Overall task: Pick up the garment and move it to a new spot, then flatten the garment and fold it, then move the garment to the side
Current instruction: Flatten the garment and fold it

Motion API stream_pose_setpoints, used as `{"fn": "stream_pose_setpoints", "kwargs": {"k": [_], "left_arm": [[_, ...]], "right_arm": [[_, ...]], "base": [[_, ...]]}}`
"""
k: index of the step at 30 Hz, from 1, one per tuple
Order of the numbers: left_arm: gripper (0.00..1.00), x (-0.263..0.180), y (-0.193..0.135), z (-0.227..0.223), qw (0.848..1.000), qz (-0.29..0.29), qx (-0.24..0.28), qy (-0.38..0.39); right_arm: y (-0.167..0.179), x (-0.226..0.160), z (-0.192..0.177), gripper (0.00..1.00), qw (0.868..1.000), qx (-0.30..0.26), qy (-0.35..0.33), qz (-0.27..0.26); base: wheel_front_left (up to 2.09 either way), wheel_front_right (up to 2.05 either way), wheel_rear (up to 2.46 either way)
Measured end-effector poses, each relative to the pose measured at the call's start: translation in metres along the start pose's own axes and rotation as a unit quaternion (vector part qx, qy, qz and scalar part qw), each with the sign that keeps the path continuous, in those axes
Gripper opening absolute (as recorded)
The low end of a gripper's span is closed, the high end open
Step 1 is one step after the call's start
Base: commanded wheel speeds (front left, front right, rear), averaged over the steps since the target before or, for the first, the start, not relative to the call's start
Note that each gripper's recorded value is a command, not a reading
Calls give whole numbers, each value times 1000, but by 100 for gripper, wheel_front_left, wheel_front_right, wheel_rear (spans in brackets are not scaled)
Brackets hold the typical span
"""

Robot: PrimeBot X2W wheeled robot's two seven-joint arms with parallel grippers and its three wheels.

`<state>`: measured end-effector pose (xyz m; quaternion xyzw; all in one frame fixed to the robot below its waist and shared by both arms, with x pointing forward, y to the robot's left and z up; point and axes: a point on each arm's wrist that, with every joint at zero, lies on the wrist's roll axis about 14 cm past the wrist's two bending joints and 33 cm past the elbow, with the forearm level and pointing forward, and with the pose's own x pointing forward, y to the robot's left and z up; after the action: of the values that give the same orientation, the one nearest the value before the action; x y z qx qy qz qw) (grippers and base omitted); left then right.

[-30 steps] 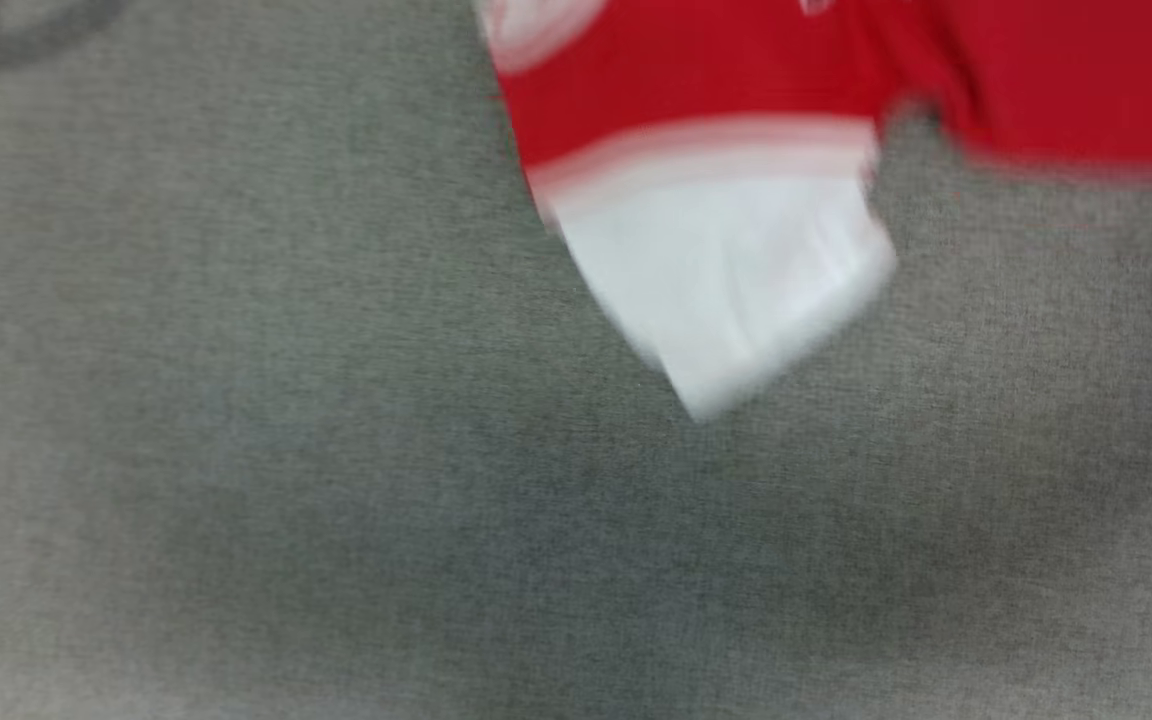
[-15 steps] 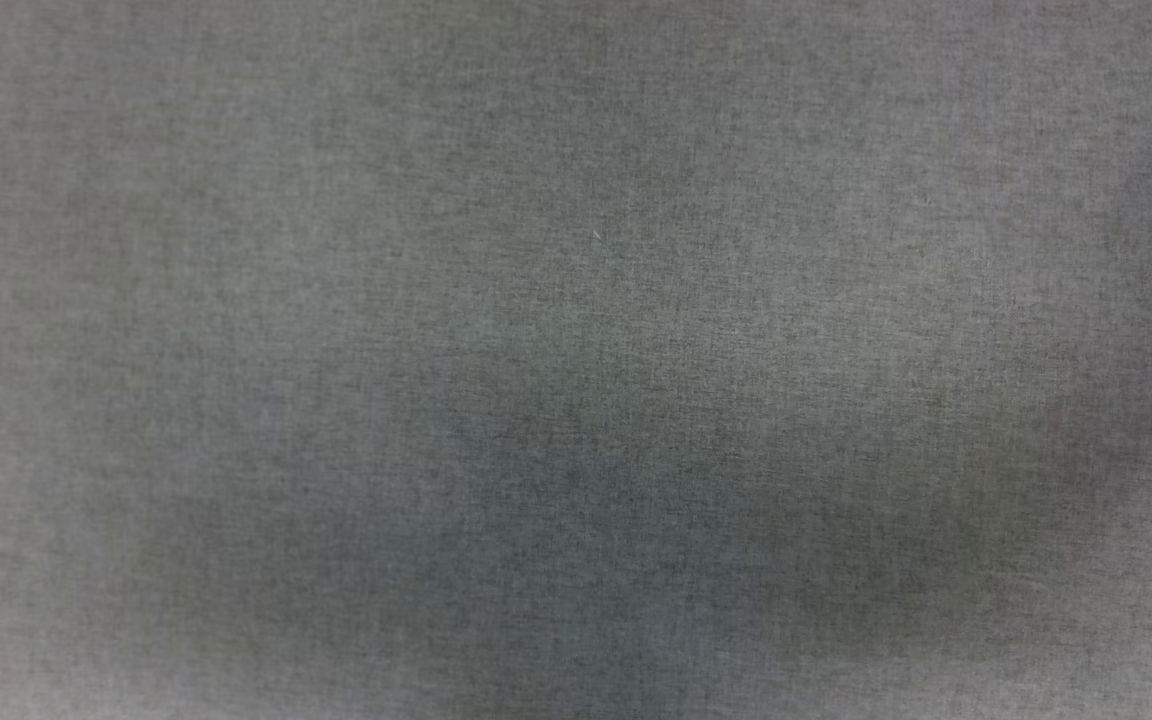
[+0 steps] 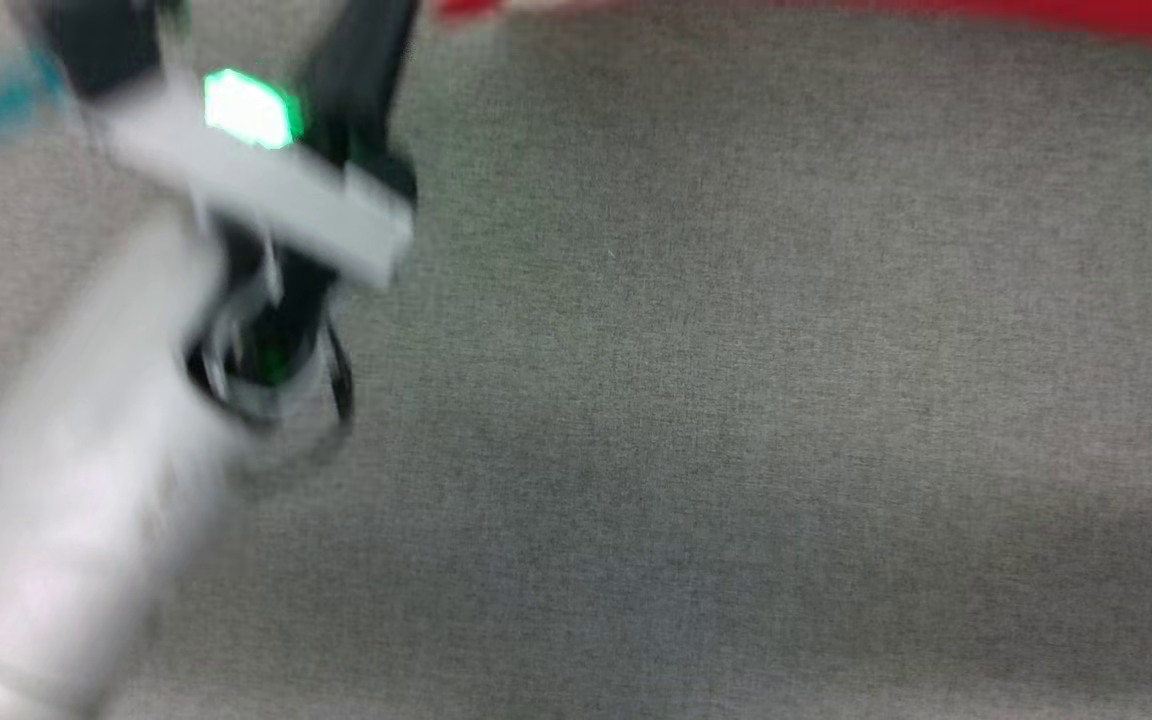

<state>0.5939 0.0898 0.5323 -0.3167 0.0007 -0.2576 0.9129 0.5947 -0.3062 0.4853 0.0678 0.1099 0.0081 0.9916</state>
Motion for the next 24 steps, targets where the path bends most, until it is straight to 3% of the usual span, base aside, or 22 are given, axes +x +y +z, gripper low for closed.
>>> {"fn": "stream_pose_setpoints", "kwargs": {"k": [6,24], "left_arm": [[0,-53,-24,-24,998,3,-58,-8],[0,-169,-77,-58,993,19,-106,40]], "right_arm": [[5,-50,-44,0,997,32,67,19],[8,-185,-78,0,983,120,137,-5]], "base": [[0,0,0],[0,0,0]]}}
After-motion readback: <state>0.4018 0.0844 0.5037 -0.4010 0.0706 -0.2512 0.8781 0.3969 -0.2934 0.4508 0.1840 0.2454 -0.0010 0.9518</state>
